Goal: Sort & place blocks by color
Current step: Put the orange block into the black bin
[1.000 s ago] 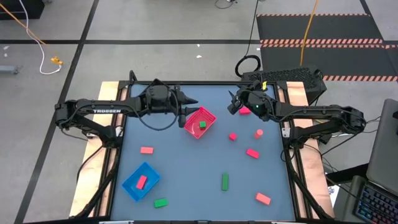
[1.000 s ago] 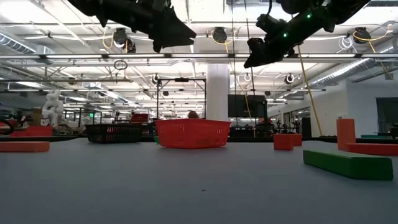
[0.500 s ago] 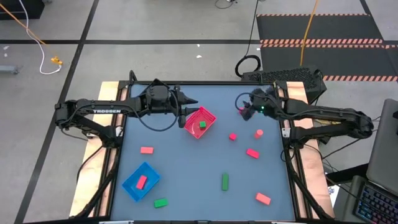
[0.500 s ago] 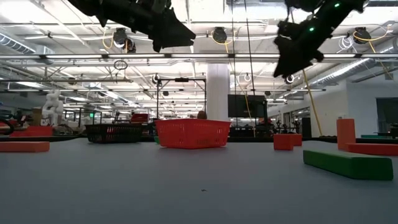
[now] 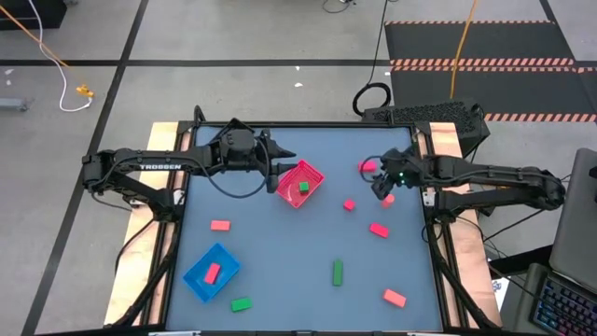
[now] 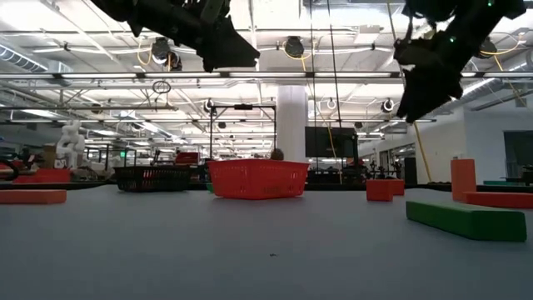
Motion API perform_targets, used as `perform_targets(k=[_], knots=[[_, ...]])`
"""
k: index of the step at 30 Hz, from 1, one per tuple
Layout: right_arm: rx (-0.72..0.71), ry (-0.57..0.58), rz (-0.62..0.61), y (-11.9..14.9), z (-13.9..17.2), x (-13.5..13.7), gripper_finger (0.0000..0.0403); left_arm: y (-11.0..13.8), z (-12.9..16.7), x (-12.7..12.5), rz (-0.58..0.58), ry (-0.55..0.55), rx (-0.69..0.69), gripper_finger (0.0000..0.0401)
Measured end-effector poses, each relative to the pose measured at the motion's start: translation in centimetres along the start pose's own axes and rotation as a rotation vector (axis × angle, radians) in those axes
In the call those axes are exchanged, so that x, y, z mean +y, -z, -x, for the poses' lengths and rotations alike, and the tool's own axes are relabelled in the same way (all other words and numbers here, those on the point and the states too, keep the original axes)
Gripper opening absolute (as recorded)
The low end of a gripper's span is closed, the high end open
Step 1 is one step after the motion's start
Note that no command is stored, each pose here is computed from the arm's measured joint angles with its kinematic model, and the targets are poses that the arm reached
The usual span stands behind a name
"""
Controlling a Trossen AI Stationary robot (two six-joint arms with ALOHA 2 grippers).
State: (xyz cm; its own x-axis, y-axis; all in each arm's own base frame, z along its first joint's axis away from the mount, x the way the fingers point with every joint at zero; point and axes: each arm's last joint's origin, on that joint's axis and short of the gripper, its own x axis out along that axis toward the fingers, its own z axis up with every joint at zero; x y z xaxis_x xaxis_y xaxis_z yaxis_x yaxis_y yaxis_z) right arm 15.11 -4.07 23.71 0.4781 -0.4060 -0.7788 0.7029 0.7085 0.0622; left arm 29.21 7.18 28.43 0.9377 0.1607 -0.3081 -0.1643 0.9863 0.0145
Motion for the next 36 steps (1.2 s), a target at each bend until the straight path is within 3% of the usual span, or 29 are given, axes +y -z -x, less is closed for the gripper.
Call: perform_targets(k=[13, 25, 36], knots=[[0.010, 0.004, 0.048, 0.3, -0.6, 0.3, 0.0210, -0.6, -0.3, 0.0, 0.196, -0.067, -0.085, 0.0157], [0.184, -0.068, 0.045, 4.1, -2.9, 0.1, 0.0210, -0.5, -0.3, 0.0, 0.197, -0.065, -0.065, 0.0157], [0.255, -0.056, 0.052, 4.9, -3.0, -0.2, 0.0210, -0.5, -0.3, 0.0, 0.188, -0.064, -0.065, 0.0157]])
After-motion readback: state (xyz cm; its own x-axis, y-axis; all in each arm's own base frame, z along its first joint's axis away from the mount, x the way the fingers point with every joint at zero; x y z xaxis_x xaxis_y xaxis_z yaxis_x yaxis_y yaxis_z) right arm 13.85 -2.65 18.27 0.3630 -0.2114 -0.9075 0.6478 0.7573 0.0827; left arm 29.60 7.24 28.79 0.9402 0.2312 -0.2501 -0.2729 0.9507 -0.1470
